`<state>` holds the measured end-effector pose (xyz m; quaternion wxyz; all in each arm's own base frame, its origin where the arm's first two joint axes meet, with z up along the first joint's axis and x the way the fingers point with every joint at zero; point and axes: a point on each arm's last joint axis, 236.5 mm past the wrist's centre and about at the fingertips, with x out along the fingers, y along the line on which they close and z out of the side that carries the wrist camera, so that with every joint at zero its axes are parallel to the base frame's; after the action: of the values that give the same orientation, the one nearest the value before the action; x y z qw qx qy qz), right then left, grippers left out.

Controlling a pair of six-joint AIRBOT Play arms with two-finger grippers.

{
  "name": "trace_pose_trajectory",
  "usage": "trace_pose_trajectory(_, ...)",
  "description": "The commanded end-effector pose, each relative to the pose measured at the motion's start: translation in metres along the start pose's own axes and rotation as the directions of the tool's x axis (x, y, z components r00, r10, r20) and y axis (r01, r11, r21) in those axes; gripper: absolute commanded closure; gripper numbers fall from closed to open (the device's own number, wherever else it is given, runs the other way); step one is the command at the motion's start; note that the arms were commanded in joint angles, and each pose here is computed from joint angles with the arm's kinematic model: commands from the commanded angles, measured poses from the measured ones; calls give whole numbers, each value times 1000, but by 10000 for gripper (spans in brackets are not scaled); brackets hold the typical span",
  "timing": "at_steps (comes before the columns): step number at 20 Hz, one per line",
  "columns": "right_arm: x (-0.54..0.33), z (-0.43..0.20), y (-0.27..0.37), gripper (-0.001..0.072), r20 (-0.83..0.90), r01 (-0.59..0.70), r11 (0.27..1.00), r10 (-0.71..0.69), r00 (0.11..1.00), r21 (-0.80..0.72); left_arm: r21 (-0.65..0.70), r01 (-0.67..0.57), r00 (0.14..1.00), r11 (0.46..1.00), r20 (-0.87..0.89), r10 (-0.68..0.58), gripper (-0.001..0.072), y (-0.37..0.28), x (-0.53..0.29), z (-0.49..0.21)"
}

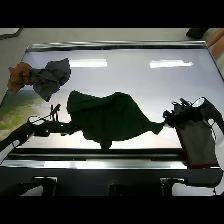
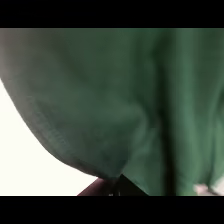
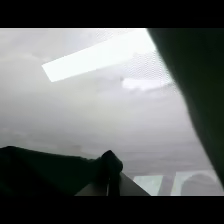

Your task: Fold the shirts.

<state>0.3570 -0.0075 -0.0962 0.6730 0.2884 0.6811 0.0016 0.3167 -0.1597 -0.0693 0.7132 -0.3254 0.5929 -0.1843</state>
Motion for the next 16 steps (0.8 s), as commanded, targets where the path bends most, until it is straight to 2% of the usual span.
trace_pose_trajectory(1, -33, 7, 33, 680, 36, -77, 993, 81, 996, -88, 178, 13, 1000, 984, 0, -13, 671, -30, -51, 9)
trace_pose_trajectory(3, -102, 38, 69, 681, 242, -92, 981, 132, 961, -168, 297, -86, 978, 951, 209, 23, 672, -65, -129, 53)
trace_pose_trajectory(4, -149, 53, 91, 681, 374, -101, 976, 169, 912, -193, 342, -132, 929, 930, 369, -4, 672, -98, -187, 78)
trace_pose_trajectory(5, -212, 65, 117, 681, 532, -113, 970, 213, 820, -215, 396, -182, 848, 900, 527, -61, 672, -140, -254, 94)
trace_pose_trajectory(6, -276, 65, 140, 680, 659, -113, 960, 259, 706, -256, 435, -240, 746, 868, 655, -122, 672, -181, -320, 97)
trace_pose_trajectory(7, -344, 55, 160, 680, 770, -90, 951, 294, 567, -297, 454, -323, 610, 830, 771, -184, 672, -223, -393, 88)
trace_pose_trajectory(8, -411, 31, 172, 680, 855, -50, 947, 309, 417, -317, 424, -413, 468, 806, 858, -212, 673, -253, -455, 73)
trace_pose_trajectory(10, -502, -30, 174, 680, 937, 1, 956, 286, 199, -292, 265, -550, 202, 792, 962, -181, 673, -282, -551, 32)
trace_pose_trajectory(11, -527, -61, 176, 680, 947, -6, 956, 293, 131, -295, 235, -565, 146, 791, 972, -185, 672, -293, -570, 14)
trace_pose_trajectory(12, -543, -88, 181, 680, 945, 1, 948, 317, 84, -319, 265, -564, 135, 782, 964, -229, 671, -310, -575, -1)
trace_pose_trajectory(14, -564, -133, 185, 680, 937, 22, 936, 351, 8, -351, 372, -526, 153, 765, 926, -345, 671, -341, -571, -26)
trace_pose_trajectory(16, -579, -161, 178, 680, 940, 60, 941, 336, -58, -332, 397, -520, 141, 756, 913, -382, 671, -351, -572, -38)
